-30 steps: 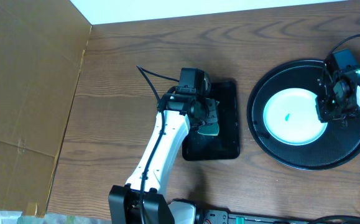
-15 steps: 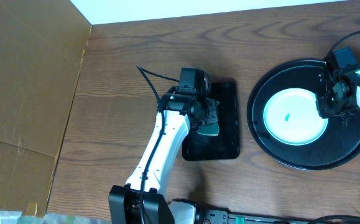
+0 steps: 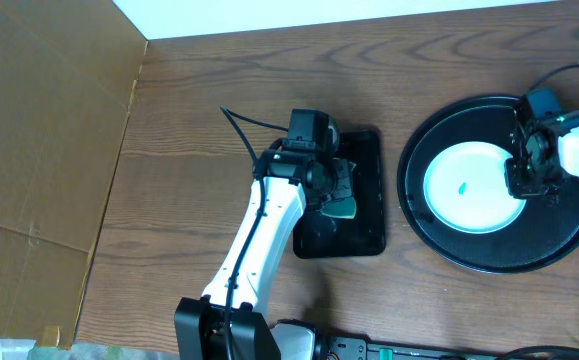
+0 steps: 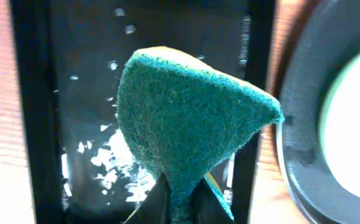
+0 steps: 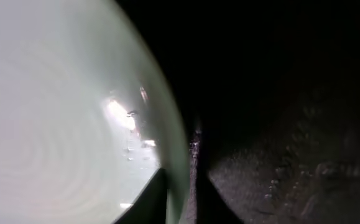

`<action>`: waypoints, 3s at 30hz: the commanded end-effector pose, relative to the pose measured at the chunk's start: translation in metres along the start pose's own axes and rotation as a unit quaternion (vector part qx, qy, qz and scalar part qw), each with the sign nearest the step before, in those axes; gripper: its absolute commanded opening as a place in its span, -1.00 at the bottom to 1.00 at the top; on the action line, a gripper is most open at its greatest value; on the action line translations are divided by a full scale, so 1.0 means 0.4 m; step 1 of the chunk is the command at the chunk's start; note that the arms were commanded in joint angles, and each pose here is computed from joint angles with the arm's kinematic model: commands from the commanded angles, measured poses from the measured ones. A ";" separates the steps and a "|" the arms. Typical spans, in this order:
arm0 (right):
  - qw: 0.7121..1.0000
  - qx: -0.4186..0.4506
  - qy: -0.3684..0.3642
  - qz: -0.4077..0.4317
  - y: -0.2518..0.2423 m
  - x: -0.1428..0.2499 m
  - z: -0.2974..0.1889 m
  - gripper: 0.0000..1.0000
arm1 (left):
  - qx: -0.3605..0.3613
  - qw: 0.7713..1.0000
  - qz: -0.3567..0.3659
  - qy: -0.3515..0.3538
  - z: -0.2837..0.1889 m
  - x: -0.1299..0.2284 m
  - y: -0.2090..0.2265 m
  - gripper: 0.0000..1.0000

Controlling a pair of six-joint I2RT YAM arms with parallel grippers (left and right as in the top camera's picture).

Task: Clean dirty plates on tray and stack at the side
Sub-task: 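Move the sponge onto the mint-green plate and start scrubbing, then scrub the mint-green plate with the left-held sponge while the right gripper holds the rim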

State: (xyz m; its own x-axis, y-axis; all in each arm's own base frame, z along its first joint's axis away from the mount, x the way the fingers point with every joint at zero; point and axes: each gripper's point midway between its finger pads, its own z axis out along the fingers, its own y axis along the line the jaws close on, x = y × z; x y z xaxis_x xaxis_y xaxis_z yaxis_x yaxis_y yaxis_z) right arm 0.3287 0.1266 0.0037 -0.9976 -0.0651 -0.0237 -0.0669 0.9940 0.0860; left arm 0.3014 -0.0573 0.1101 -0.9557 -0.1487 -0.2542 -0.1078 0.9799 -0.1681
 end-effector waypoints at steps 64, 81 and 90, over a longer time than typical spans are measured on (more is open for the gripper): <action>1.000 -0.002 0.027 0.008 -0.002 0.033 0.009 -0.97 | 0.281 0.953 0.075 0.086 0.348 0.107 -0.623 -0.86; 1.000 -0.002 0.028 0.008 -0.003 0.034 0.009 -0.98 | -0.133 0.979 0.140 0.066 0.374 0.045 -0.186 -0.85; 1.000 -0.002 0.028 0.008 -0.003 0.034 0.009 -0.98 | -0.063 0.988 0.106 0.089 0.375 0.054 -0.242 -0.86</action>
State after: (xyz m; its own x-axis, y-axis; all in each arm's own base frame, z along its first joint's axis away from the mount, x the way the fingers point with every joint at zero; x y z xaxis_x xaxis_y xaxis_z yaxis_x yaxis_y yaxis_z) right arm 0.3214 0.1359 0.0065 -0.9988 -0.0483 0.0122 -0.0460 0.9885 0.1439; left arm 0.3403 -0.2094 0.0150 -0.9764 0.1159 -0.1825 0.1358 0.9856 -0.1008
